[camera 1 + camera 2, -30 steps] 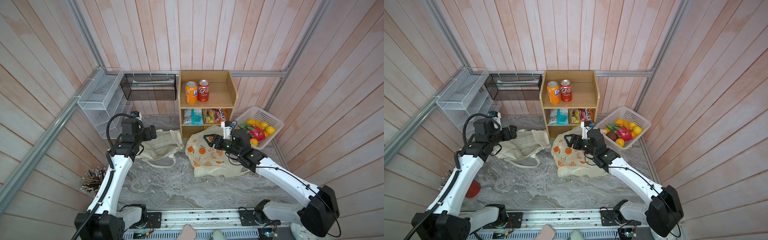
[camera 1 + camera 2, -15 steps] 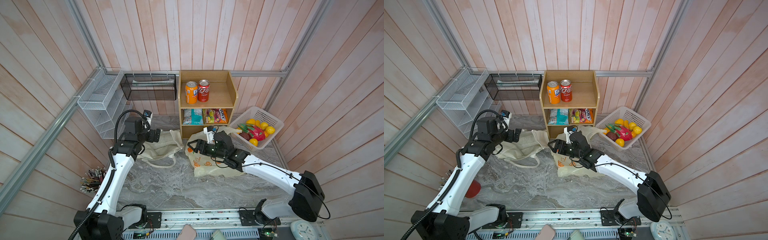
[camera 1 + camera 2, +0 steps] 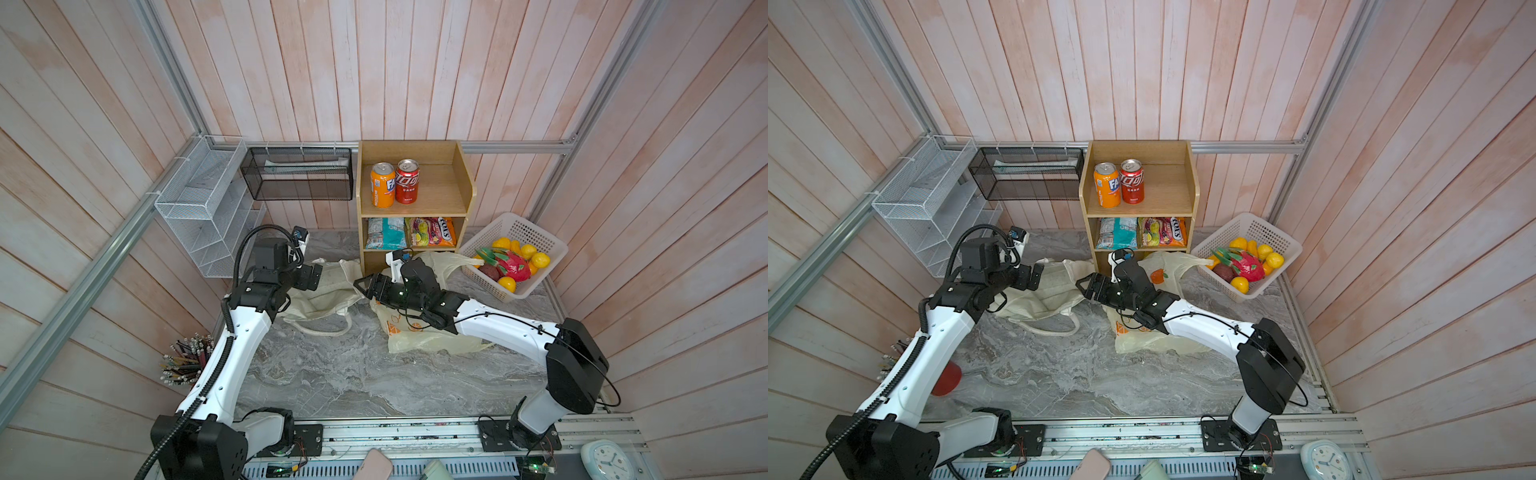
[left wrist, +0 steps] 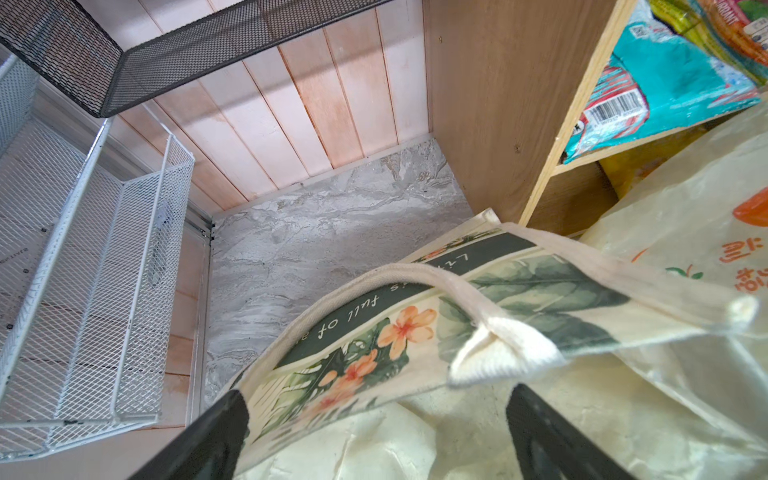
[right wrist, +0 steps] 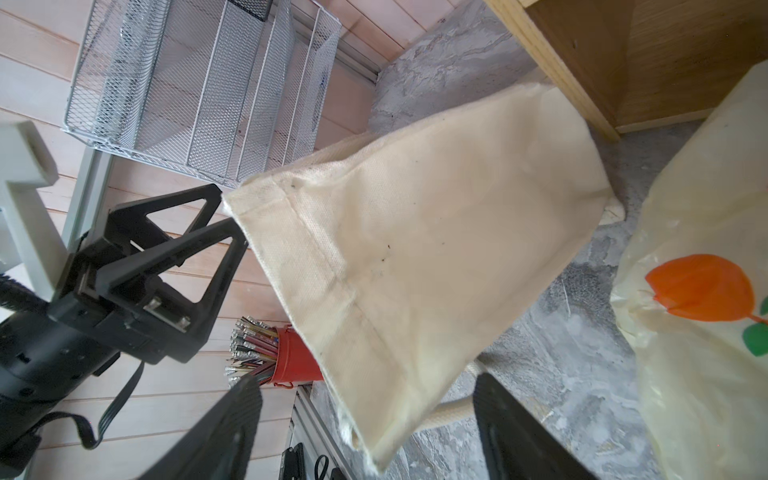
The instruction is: Place the mixed food into the grocery bags and tie them
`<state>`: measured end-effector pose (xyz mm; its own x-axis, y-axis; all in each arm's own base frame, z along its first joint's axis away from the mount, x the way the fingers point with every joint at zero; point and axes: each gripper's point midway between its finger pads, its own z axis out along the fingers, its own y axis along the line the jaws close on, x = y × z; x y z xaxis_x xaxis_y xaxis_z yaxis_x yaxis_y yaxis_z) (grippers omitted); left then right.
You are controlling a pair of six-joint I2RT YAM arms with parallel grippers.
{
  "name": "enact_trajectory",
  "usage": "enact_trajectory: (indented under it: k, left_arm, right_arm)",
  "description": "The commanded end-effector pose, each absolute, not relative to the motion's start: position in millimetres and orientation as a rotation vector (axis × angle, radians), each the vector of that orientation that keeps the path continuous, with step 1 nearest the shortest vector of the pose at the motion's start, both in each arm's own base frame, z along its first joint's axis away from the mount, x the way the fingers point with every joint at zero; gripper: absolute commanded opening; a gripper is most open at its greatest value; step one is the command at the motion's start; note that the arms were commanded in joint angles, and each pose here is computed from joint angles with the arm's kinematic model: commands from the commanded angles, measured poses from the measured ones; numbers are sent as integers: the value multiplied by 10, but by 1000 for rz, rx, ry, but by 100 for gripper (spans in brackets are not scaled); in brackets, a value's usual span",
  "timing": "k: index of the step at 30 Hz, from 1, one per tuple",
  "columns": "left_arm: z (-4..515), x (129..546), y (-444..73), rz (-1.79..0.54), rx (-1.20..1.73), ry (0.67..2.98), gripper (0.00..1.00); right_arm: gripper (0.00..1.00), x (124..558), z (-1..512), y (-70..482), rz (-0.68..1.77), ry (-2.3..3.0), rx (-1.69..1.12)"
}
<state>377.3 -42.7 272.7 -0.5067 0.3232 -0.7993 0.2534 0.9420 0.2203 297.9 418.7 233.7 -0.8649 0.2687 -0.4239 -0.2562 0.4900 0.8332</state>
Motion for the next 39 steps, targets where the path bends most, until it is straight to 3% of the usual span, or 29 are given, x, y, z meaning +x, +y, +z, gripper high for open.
enact_trajectory:
  k: [1, 6, 8, 12, 16, 20, 27, 34, 36, 39]
  left_arm:
    - [2591, 3780, -471, 72, 425, 2146, 100]
    - [2465, 3806, -497, 43, 409, 2168, 99]
    - [2432, 3826, -513, 32, 407, 2169, 91]
    - [2425, 3844, -559, -8, 402, 2184, 51]
    - [2501, 3810, -593, -63, 350, 2204, 4]
    - [2676, 3695, -686, -175, 286, 2203, 0]
    - [3335, 3359, -981, -549, 97, 2087, 0]
    - [3446, 3226, -1163, -905, -175, 2020, 0]
    - [3414, 3212, -1181, -991, -264, 1984, 0]
    - [3293, 3221, -1111, -1018, -390, 1952, 0]
  right_arm:
    - [81, 2997, 2415, 4328, 1396, 2197, 11]
    - [78, 2980, 2354, 4374, 1380, 2206, -3]
    - [73, 2997, 2310, 4372, 1361, 2213, -3]
    - [52, 3033, 2250, 4383, 1320, 2224, -38]
    - [22, 3078, 2267, 4324, 1301, 2216, -70]
    - [0, 3210, 2427, 4170, 1302, 2185, -97]
    - [0, 3520, 2940, 3911, 1273, 2134, -224]
    - [3, 3706, 3117, 3801, 1251, 2144, -285]
    - [13, 3726, 3107, 3776, 1239, 2152, -286]
    - [45, 3707, 3036, 3765, 1221, 2176, -310]
